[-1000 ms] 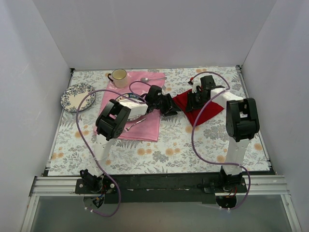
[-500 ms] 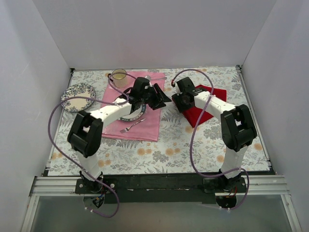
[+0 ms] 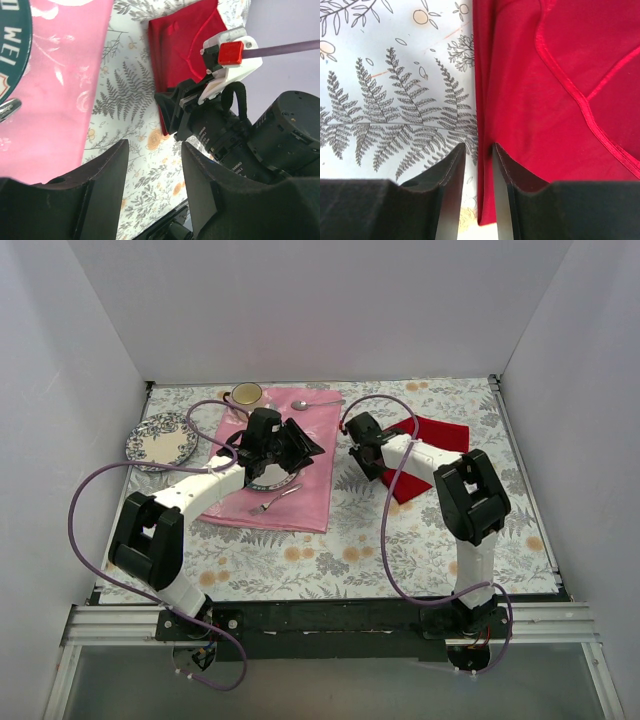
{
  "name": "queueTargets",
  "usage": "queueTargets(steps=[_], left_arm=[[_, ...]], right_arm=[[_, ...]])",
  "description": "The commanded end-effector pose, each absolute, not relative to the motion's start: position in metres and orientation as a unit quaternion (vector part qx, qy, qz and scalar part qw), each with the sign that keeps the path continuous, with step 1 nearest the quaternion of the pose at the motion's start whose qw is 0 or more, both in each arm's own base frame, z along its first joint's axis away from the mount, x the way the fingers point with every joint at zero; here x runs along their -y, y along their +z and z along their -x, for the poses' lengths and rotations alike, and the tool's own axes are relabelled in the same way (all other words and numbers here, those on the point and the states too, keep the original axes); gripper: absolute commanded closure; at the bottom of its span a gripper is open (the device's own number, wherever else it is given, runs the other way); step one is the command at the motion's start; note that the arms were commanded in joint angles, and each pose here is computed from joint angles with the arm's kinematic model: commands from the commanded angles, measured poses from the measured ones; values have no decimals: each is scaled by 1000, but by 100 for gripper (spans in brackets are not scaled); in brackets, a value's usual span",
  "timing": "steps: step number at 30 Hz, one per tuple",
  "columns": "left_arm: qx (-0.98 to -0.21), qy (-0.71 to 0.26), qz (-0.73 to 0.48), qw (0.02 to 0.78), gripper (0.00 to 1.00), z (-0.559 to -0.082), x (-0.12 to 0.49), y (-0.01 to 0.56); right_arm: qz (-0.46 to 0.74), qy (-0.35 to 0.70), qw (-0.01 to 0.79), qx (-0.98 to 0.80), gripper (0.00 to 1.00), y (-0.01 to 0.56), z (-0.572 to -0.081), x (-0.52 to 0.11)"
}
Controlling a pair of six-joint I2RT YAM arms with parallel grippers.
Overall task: Fold the napkin, place the utensils inside, and roll it up
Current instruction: Roll the napkin with the utensil
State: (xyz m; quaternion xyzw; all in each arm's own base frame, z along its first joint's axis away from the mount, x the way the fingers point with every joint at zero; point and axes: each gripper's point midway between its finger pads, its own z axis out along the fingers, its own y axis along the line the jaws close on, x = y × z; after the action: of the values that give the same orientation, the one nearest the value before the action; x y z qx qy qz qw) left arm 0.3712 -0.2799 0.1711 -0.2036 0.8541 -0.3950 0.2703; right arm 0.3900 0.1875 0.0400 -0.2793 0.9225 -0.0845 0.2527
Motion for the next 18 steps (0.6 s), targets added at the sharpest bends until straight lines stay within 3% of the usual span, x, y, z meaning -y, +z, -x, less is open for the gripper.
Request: queueTargets(steps=[1, 11, 18], left_arm=[[-847, -401, 197, 287, 55, -368, 273, 189], [-849, -408, 192, 277, 55, -369, 277, 183], [-849, -407, 192, 277, 55, -371, 278, 182]], right_arm=[[276, -99, 267, -918, 63, 48, -402, -190], [292, -128, 259, -912, 58, 39, -404, -181], [288, -123, 252, -916, 64, 25, -402, -178]])
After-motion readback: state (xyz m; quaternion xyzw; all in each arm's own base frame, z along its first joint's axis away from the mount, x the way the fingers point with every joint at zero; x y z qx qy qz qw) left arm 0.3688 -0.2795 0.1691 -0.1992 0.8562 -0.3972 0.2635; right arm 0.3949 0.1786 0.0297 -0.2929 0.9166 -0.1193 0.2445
